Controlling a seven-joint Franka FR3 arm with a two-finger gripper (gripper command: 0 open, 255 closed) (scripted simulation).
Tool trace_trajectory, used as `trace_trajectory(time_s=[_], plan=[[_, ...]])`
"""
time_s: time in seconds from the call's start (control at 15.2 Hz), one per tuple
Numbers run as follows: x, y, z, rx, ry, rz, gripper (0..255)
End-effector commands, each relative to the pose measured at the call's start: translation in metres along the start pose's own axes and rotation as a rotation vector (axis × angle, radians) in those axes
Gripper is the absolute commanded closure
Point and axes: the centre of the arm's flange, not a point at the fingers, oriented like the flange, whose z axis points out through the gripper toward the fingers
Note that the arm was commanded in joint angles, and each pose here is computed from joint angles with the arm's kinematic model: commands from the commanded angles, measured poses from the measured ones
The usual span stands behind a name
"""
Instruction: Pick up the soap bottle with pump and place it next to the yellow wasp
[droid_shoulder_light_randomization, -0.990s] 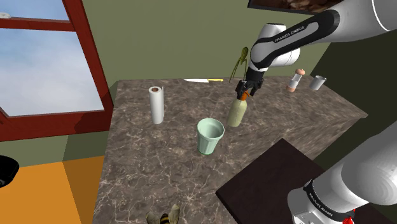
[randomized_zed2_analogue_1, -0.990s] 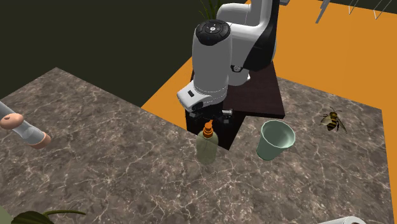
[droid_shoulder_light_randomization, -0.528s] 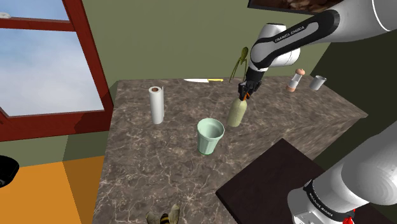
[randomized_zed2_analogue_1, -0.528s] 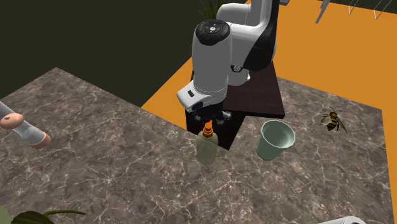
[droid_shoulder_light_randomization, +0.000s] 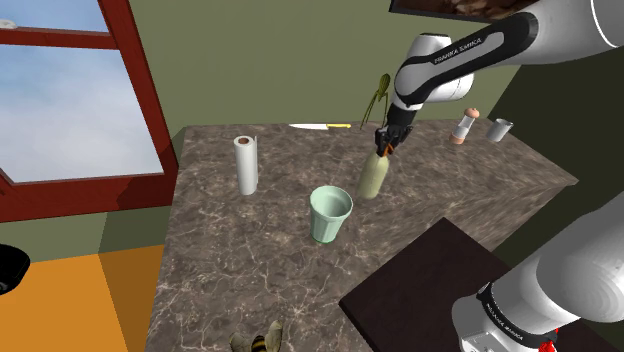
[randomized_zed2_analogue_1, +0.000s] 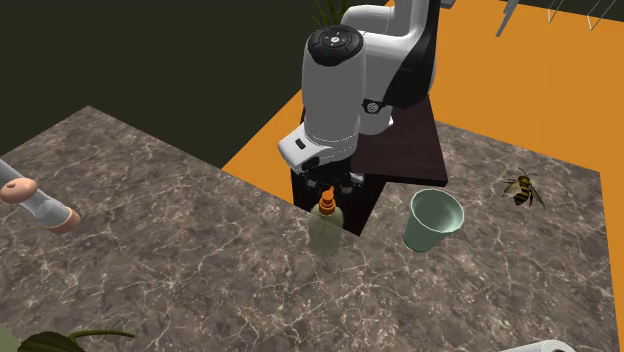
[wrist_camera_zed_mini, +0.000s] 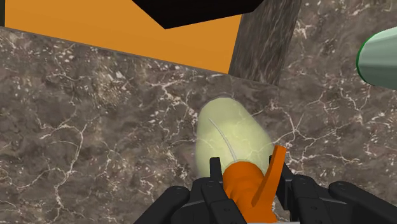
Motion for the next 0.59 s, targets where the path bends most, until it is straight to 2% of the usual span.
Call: trace_trajectory(time_s=[0.0,0.53], plan=[[0.000,0.000,-0.009,0.000,0.000,0.000,255],[0.000,-0.001,-0.051,0.000,0.000,0.000,255]])
